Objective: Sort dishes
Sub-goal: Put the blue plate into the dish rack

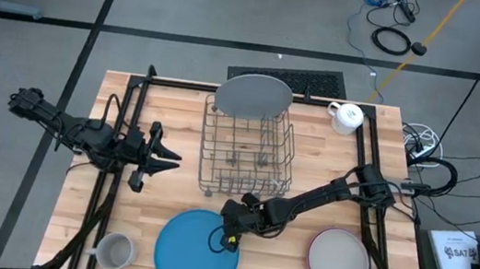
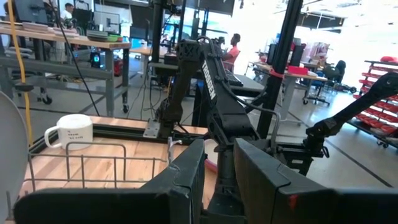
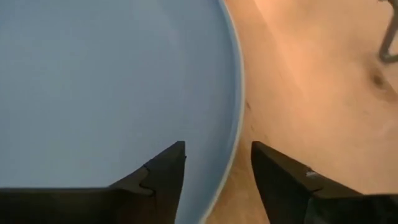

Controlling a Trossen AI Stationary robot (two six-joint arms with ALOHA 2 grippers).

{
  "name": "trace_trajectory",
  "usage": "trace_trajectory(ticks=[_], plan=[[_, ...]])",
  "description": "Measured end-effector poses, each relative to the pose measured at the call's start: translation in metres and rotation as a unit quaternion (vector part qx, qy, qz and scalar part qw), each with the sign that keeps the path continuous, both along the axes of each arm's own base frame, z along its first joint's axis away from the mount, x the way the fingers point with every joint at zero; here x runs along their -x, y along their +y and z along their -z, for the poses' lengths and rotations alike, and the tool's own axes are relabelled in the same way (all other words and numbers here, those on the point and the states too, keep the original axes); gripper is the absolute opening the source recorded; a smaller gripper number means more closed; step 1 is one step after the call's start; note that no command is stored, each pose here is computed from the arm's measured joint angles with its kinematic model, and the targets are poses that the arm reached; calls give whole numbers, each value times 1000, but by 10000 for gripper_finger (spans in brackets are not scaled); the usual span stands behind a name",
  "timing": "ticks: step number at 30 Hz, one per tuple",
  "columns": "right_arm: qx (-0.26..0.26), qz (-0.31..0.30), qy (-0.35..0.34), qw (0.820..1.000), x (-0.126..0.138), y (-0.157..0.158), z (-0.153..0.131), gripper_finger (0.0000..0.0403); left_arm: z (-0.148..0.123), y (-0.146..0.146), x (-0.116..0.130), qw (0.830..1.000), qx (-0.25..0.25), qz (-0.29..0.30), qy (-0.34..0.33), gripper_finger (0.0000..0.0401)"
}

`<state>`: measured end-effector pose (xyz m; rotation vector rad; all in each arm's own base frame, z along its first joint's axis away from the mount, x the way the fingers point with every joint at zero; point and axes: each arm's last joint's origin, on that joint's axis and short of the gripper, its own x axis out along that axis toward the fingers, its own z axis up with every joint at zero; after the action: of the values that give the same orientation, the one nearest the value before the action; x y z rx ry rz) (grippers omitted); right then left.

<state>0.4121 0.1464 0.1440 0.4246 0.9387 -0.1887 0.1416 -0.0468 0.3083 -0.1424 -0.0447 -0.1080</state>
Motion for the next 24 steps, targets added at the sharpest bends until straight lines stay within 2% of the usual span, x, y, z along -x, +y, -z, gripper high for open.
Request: trace_trajectory(ticks=[3,11,18,24], plan=[[4,-4,-3,1000,0,0,0,172,0,0,0,1000,0,0,0,87],[10,-10,2,1000,-1,0,5,85,0,0,0,1000,0,0,0,87],[12,-11,4,1000,-2,1,8,55,0,0,0,1000,0,0,0,87],[20,-5,-12,1000,-4,-1,7,10,0,0,0,1000,0,0,0,87]])
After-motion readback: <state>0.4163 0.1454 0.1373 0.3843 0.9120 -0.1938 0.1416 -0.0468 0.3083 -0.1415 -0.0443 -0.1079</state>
